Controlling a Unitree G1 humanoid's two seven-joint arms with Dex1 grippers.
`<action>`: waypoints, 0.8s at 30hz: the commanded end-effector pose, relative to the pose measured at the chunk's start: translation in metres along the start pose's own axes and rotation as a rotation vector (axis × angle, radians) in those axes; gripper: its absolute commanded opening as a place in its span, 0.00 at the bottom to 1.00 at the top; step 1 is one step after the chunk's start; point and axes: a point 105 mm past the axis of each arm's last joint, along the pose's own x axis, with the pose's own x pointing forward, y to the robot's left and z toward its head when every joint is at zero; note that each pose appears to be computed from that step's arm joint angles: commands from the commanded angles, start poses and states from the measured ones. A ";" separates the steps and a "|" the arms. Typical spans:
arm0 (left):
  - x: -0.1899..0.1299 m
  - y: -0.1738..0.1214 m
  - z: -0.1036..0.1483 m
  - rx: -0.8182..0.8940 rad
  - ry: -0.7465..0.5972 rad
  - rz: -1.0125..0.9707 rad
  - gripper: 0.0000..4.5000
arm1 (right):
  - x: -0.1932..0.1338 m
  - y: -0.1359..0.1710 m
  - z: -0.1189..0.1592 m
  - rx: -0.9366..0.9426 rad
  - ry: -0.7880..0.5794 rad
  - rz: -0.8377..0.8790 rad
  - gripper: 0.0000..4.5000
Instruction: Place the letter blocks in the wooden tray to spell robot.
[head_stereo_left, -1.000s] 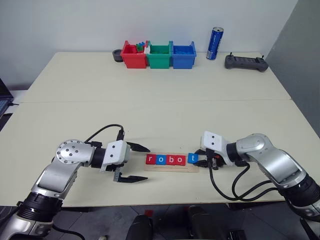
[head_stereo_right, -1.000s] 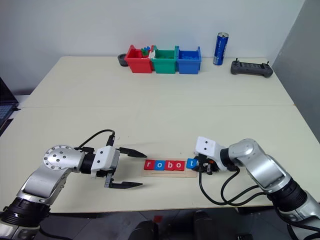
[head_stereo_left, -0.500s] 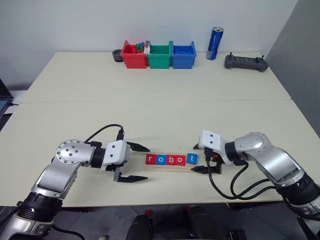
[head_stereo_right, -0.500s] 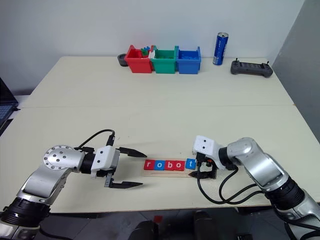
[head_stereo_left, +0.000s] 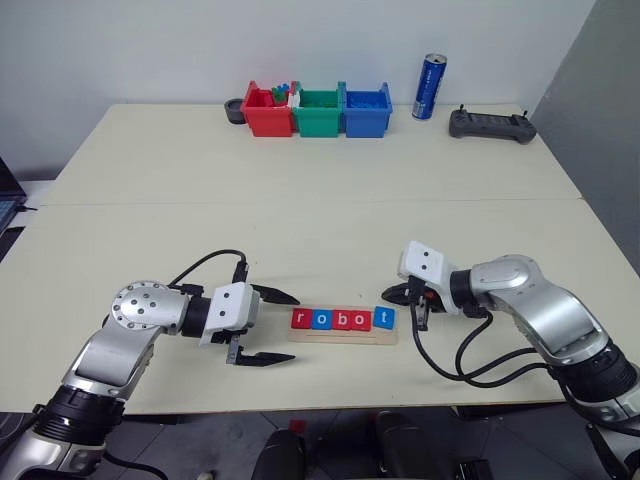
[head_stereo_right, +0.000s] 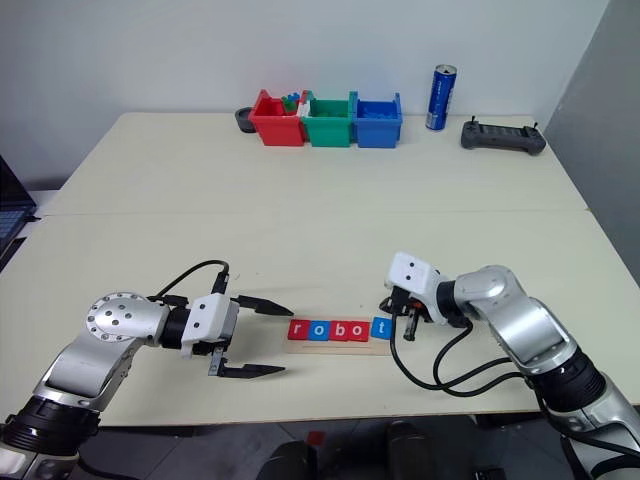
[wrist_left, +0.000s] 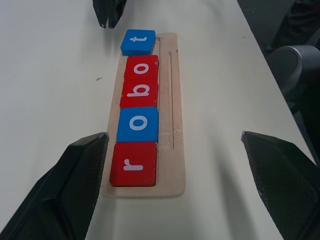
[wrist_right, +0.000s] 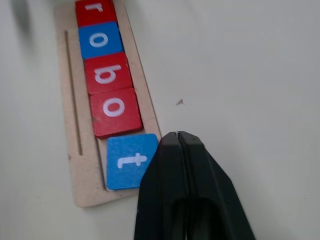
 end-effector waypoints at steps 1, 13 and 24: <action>-0.004 0.004 0.007 0.030 -0.005 0.017 1.00 | 0.000 -0.001 0.009 -0.067 -0.004 0.004 0.01; -0.006 0.003 0.006 0.023 0.000 0.021 1.00 | 0.004 0.019 0.013 -0.079 -0.017 0.097 0.01; -0.004 0.000 0.005 0.020 -0.001 0.022 1.00 | 0.000 0.011 0.025 -0.061 -0.074 0.048 0.01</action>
